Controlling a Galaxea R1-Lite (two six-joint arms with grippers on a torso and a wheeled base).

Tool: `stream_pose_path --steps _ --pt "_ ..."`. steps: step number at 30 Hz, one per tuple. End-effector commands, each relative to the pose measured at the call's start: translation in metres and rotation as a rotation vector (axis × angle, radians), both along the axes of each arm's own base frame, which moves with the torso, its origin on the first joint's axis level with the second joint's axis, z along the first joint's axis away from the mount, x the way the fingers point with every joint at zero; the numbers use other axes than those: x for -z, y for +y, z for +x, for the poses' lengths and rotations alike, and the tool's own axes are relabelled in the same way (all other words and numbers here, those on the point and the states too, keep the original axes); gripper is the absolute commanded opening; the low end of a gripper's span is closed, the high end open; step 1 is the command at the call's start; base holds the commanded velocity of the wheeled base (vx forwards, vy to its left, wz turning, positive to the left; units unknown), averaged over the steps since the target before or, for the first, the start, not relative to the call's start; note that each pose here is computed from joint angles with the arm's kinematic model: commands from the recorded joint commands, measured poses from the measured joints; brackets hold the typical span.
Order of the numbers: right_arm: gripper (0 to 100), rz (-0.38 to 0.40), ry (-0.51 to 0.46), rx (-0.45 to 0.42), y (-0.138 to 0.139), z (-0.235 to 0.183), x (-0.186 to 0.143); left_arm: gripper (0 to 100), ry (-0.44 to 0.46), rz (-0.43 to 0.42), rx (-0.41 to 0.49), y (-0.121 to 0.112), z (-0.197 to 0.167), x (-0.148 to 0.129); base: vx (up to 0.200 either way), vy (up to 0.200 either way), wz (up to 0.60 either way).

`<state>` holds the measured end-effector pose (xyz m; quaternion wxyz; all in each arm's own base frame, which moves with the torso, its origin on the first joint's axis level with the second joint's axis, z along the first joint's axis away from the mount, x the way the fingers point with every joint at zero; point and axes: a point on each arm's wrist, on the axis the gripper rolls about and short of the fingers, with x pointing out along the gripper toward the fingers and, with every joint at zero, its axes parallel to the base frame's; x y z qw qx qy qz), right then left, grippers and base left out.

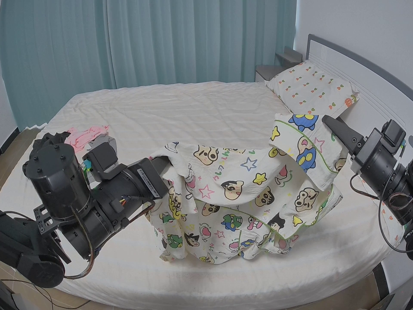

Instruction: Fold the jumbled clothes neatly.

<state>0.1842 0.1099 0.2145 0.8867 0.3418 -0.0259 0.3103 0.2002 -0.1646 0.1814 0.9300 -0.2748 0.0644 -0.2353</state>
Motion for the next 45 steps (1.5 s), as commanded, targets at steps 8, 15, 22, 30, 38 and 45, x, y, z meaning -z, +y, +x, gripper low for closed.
stream_pose_path --steps 8,15,22,30,38,45 --pt "0 -0.014 0.019 -0.011 -0.002 -0.006 0.007 0 0.010 0.008 -0.014 0.001 -0.002 0.003 -0.075 0.000 0.00" --pt "0 -0.003 -0.005 -0.029 -0.007 -0.017 0.002 0 0.018 0.015 -0.016 0.004 -0.006 0.006 -0.200 0.000 0.00" --pt "0 -0.002 -0.038 -0.082 -0.012 -0.028 -0.002 0 0.000 0.001 -0.017 0.008 -0.011 0.000 -0.200 0.000 0.00" --pt "0 0.012 -0.093 -0.120 -0.019 -0.041 -0.010 0 -0.037 -0.028 -0.010 0.020 -0.027 -0.011 -0.025 0.000 0.00" --pt "0 -0.004 -0.113 -0.177 -0.026 -0.054 -0.008 0 -0.043 -0.035 0.032 0.027 -0.048 -0.011 0.000 0.000 0.00" --pt "0 0.005 -0.150 -0.222 -0.029 -0.063 -0.013 0 -0.045 -0.043 0.038 0.028 -0.051 -0.012 0.000 0.000 0.00"
